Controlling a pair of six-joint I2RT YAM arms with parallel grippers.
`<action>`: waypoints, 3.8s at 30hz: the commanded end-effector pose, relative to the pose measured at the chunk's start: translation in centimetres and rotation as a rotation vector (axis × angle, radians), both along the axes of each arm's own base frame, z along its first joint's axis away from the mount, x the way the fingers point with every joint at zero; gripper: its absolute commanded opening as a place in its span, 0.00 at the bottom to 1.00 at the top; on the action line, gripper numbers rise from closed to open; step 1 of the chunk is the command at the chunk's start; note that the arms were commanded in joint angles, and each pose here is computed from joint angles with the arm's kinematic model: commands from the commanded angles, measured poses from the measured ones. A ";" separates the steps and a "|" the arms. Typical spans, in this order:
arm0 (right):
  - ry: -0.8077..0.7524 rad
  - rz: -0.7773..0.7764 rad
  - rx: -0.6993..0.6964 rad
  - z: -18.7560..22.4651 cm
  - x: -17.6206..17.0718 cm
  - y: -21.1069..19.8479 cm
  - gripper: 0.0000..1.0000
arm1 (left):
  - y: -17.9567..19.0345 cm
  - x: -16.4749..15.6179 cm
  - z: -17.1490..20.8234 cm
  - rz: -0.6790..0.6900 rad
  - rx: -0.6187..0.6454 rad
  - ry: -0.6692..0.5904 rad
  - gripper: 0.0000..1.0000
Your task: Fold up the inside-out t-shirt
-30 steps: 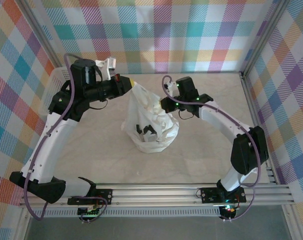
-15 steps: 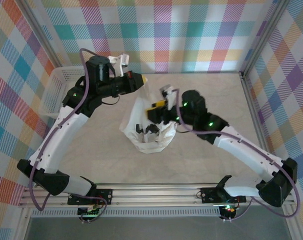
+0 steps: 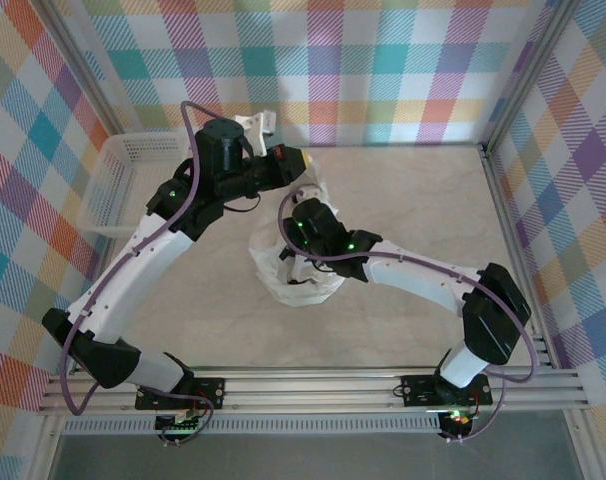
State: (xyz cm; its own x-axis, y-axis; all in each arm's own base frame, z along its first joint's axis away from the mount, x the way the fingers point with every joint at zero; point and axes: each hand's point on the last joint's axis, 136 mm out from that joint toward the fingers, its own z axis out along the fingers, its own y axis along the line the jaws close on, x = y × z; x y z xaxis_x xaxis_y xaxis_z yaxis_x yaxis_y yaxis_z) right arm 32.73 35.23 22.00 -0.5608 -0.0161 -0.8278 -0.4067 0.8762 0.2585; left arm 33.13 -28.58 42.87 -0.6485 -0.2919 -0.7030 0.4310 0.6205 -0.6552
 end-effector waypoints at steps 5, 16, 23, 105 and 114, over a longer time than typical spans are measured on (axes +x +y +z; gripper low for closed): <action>0.093 0.562 0.351 6.0 -5.8 0.5 0.00 | 5.1 2.9 -3.3 0.106 0.382 -0.056 0.14; 0.251 0.929 0.556 9.8 -7.4 -4.2 0.00 | 9.8 -1.4 -15.3 -0.116 0.413 0.138 0.68; 0.274 0.966 0.565 10.3 -7.6 -4.4 0.00 | 8.2 -0.6 -24.3 -0.132 0.326 0.352 0.78; 0.145 0.929 0.610 13.1 -5.2 -3.2 0.00 | 4.1 -1.3 -18.5 -0.138 0.506 -0.011 0.67; 0.275 0.483 0.532 7.8 2.9 -6.6 0.06 | -2.8 -2.2 -11.4 -0.395 0.021 0.196 0.00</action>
State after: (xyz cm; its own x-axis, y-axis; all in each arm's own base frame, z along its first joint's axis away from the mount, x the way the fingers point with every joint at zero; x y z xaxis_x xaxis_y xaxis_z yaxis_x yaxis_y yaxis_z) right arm 30.85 31.24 32.90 -0.7180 -0.0411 -0.6948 -0.6932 0.1318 0.7086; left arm 33.19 -28.95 22.83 -0.8245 0.1000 -0.5570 0.4560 0.7003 -0.5492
